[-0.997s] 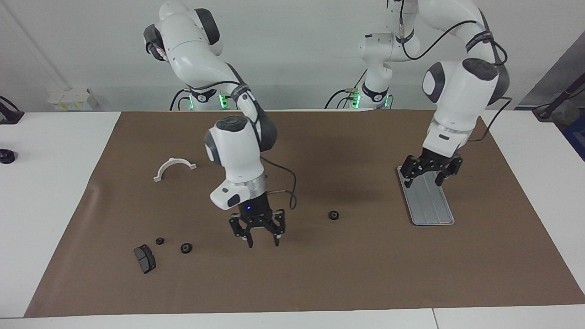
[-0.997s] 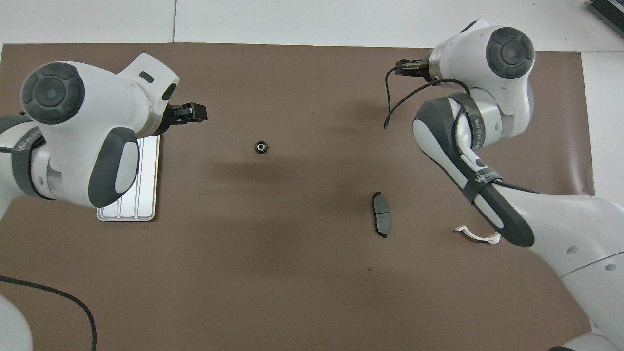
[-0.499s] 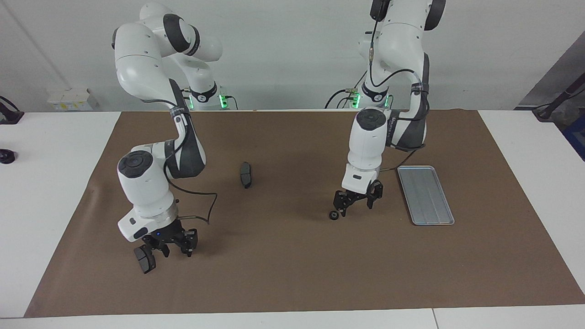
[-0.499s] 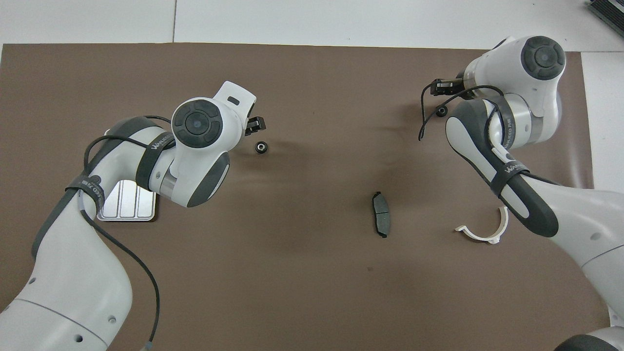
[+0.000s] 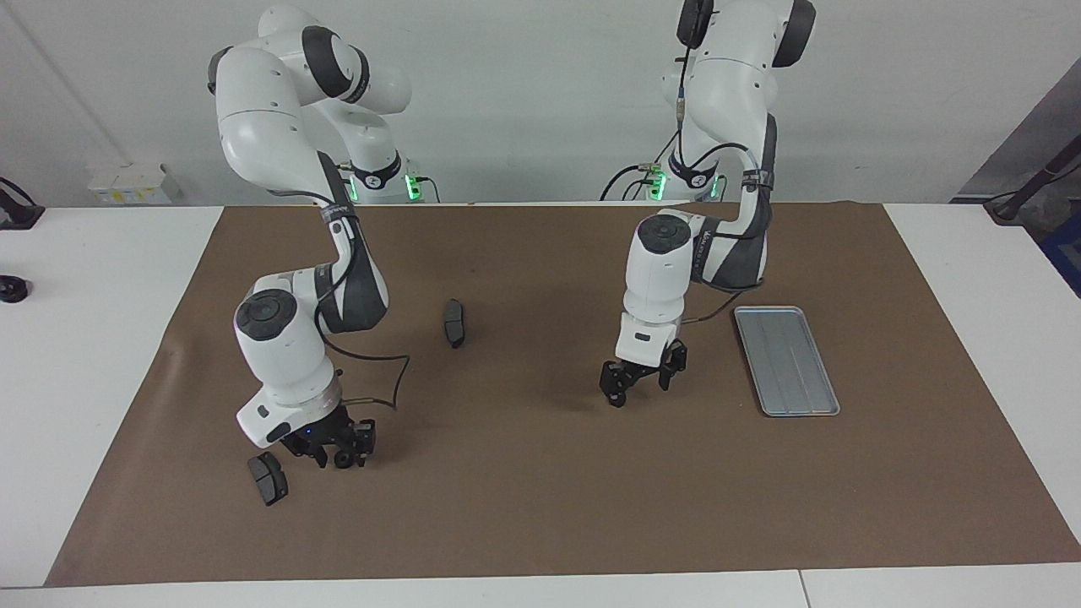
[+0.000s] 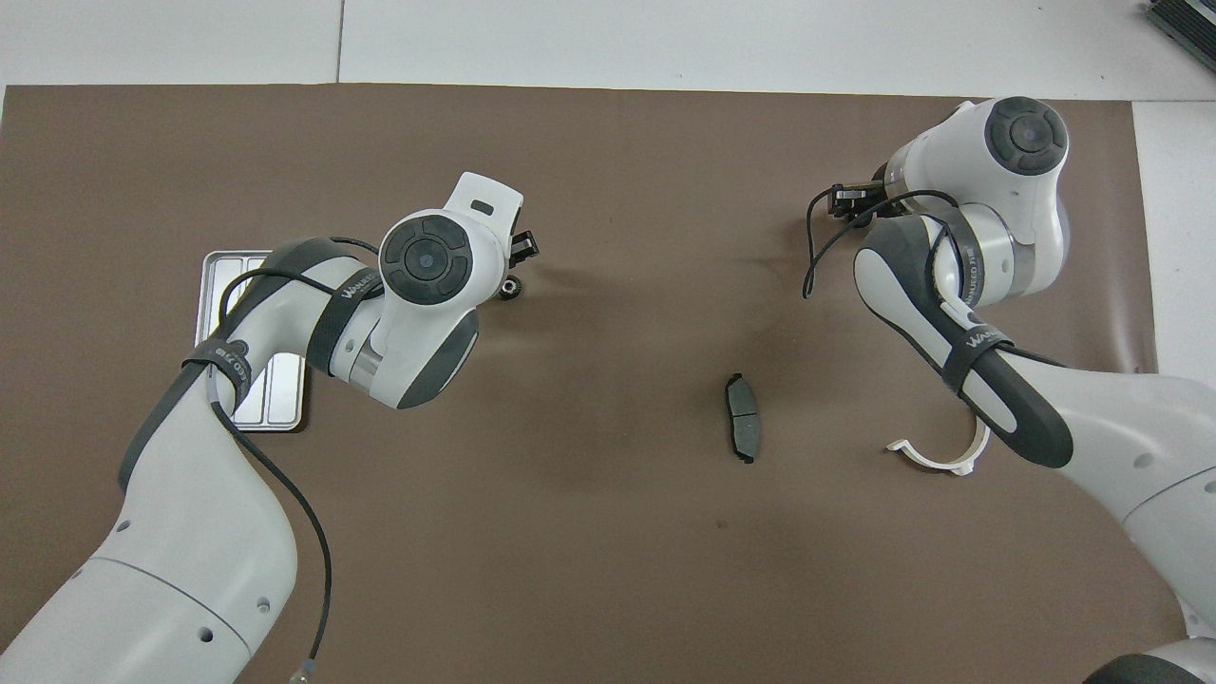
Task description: Pick bearing gear from pile to tray
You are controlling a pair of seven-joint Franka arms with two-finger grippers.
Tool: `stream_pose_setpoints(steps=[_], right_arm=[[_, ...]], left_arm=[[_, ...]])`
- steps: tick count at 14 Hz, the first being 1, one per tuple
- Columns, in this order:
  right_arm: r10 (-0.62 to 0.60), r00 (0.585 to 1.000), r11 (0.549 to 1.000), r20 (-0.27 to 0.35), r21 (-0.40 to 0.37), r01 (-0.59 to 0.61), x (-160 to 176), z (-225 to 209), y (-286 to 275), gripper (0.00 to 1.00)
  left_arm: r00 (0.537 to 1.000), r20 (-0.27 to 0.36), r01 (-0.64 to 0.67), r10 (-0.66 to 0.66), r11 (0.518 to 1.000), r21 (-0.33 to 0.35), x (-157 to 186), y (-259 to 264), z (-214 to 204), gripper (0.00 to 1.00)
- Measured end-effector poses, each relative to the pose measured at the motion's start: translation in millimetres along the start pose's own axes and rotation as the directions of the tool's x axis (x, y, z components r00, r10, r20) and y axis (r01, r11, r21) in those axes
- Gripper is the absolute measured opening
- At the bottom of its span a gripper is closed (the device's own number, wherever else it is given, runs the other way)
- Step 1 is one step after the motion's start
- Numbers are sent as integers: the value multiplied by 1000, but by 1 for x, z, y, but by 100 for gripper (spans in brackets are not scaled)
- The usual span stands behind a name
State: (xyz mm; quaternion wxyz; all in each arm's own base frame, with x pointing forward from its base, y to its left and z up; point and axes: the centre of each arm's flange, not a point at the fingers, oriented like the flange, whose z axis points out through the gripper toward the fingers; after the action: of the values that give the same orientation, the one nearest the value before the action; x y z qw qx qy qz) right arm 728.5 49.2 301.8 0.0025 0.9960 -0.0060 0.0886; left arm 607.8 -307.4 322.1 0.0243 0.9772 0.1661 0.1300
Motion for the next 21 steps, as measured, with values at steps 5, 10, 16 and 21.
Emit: stream_pose_setpoints(steps=[5,10,16,21], right_arm=[[-2,1000,1000,-11,5,2,-6,10,2,55],[-3,1000,1000,-11,5,3,-7,12,2,39],[-2,1000,1000,-18,6,2,-6,10,3,35],[-12,999,1000,-50,12,13,3,-3,-5,35]], left_arm=[[1000,8,19,-19,1000,-7,-17,3,11,78],[1000,16,25,-25,1000,-7,-28,4,19,67],[1000,20,14,-14,1000,-4,-37,8,19,45],[1000,21,19,-19,1000,6,-34,6,18,34]])
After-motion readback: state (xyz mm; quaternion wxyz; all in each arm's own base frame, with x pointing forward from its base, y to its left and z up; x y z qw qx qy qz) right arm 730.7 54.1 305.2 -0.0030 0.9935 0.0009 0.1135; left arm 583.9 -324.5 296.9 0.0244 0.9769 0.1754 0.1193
